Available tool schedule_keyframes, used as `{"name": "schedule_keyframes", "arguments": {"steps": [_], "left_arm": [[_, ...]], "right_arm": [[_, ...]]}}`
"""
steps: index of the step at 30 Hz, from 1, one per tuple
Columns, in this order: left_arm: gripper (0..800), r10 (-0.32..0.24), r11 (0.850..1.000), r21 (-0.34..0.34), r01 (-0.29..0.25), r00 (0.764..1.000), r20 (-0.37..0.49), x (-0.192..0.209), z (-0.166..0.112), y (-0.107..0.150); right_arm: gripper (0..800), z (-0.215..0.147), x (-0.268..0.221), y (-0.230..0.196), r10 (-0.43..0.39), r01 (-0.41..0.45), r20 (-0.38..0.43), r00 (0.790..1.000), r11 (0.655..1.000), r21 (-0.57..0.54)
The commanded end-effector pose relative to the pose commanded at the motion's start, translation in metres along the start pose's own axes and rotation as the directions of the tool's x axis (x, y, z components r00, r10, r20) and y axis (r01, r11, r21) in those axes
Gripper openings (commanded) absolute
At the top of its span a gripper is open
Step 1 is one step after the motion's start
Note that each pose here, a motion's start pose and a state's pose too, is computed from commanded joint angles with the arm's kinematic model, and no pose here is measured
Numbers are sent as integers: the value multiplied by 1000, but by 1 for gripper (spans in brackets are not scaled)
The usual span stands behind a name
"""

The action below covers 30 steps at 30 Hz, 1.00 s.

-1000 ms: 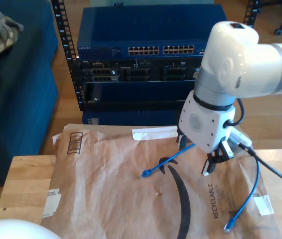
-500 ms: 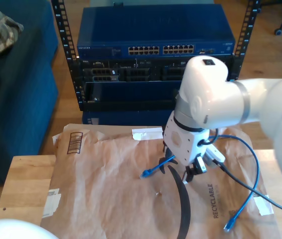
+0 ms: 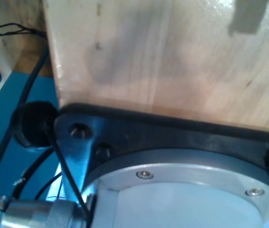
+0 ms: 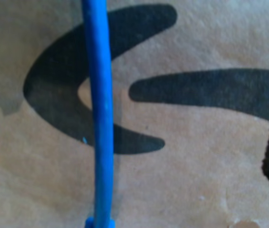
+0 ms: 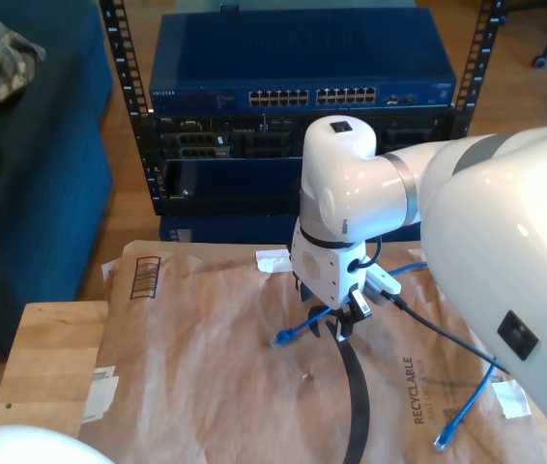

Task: Grab the cable and plug it in

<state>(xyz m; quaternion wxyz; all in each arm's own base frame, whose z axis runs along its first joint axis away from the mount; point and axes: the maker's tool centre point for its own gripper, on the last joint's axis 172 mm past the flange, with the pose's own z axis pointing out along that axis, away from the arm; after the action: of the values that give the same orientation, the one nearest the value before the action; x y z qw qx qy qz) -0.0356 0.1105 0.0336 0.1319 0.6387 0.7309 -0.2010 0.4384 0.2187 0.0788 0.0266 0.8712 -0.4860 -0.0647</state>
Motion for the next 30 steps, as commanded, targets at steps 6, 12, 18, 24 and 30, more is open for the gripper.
{"name": "schedule_keyframes", "arguments": {"steps": [6,12,18,24,30], "left_arm": [[800,0,1000,0,0,1000,2,0,0,0],[800,-2,1000,0,2,1000,2,0,0,0],[800,-6,1000,6,6,1000,-4,3,-13,-3],[800,-42,999,27,39,995,86,-12,-81,-16],[800,-86,995,62,82,995,55,-11,-149,11]], "right_arm": [[540,6,1,1,1,-1,-1,1000,1000,-10],[272,5,3,-2,26,-26,-2,1000,1000,3],[26,-16,7,-12,76,-75,-5,997,995,60],[21,-72,-1,-2,163,-163,11,987,981,100],[23,-104,-6,15,231,-232,22,973,970,76]]}}
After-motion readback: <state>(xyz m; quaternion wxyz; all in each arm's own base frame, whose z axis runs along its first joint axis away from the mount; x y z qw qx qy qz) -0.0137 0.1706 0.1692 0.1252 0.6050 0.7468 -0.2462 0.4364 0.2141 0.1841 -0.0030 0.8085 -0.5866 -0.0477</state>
